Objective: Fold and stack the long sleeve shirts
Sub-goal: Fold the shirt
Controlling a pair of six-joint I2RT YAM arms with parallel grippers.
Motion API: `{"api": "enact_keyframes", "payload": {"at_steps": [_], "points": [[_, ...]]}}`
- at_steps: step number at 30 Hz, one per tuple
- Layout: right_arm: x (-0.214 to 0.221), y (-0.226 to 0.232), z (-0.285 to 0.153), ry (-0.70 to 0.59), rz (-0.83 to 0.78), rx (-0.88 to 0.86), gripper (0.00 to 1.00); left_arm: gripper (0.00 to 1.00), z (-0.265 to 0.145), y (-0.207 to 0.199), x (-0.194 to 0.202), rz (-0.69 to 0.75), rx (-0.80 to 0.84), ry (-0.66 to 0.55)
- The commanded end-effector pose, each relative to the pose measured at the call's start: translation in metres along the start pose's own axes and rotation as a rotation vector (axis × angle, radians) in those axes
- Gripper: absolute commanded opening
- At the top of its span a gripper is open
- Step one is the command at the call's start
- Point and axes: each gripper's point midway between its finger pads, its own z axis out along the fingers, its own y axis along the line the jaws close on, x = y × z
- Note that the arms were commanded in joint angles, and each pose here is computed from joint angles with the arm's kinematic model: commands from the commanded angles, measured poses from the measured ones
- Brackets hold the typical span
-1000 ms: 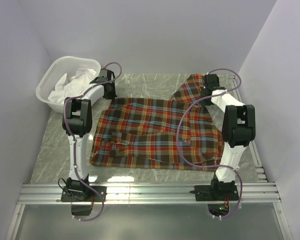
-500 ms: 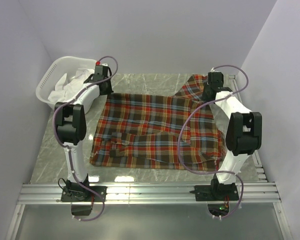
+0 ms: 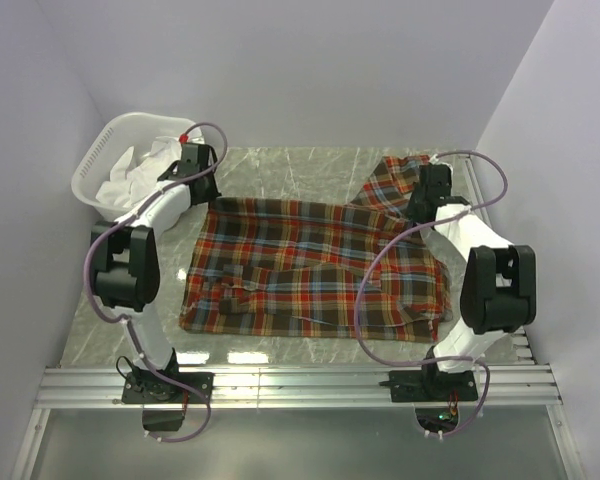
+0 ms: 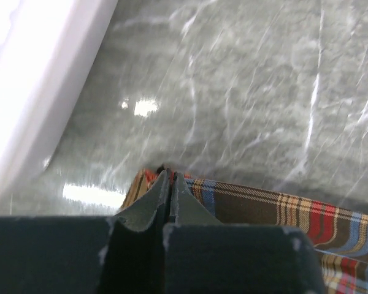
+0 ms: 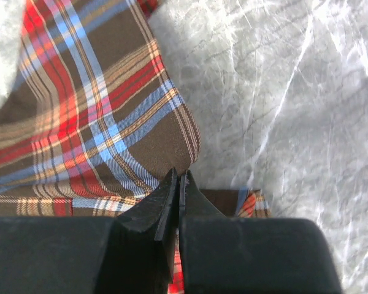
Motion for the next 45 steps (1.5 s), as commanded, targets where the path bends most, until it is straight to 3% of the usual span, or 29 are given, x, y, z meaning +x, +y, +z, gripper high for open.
{"api": "enact_keyframes", "payload": {"at_steps": [1,9,20,30,34,36,37,39,40,43,45], "points": [[-0.026,-0.012,-0.020,-0.128,0.107,0.031,0.00,0.01,-0.031,0.013,-0.022,-0.076,-0.037,-0.102],[-0.004,-0.016,-0.033,-0.136,0.183,0.009,0.00,0.00,-0.045,0.031,0.008,-0.132,-0.088,-0.082],[0.050,-0.020,-0.029,-0.006,0.269,0.020,0.00,0.00,-0.047,0.050,0.065,-0.232,-0.183,0.021],[0.070,-0.027,-0.031,0.044,0.297,0.056,0.12,0.04,-0.052,0.061,0.096,-0.291,-0.250,0.097],[0.080,-0.028,-0.030,0.067,0.316,0.064,0.18,0.16,-0.049,0.071,0.115,-0.297,-0.308,0.149],[0.083,-0.028,-0.031,0.075,0.315,0.060,0.31,0.21,-0.051,0.068,0.116,-0.307,-0.295,0.149],[0.086,-0.029,-0.032,0.083,0.312,0.065,0.41,0.34,-0.052,0.066,0.114,-0.314,-0.280,0.146],[0.079,-0.028,-0.038,0.064,0.305,0.054,0.53,0.48,-0.059,0.060,0.105,-0.324,-0.243,0.124],[0.075,-0.027,-0.041,0.056,0.298,0.046,0.57,0.64,-0.063,0.056,0.101,-0.325,-0.218,0.119],[0.052,-0.021,-0.055,0.001,0.263,0.006,0.69,0.79,-0.079,0.047,0.080,-0.322,-0.153,0.073],[0.030,-0.015,-0.063,-0.055,0.225,-0.034,0.70,0.82,-0.090,0.042,0.066,-0.303,-0.114,0.034]]}}
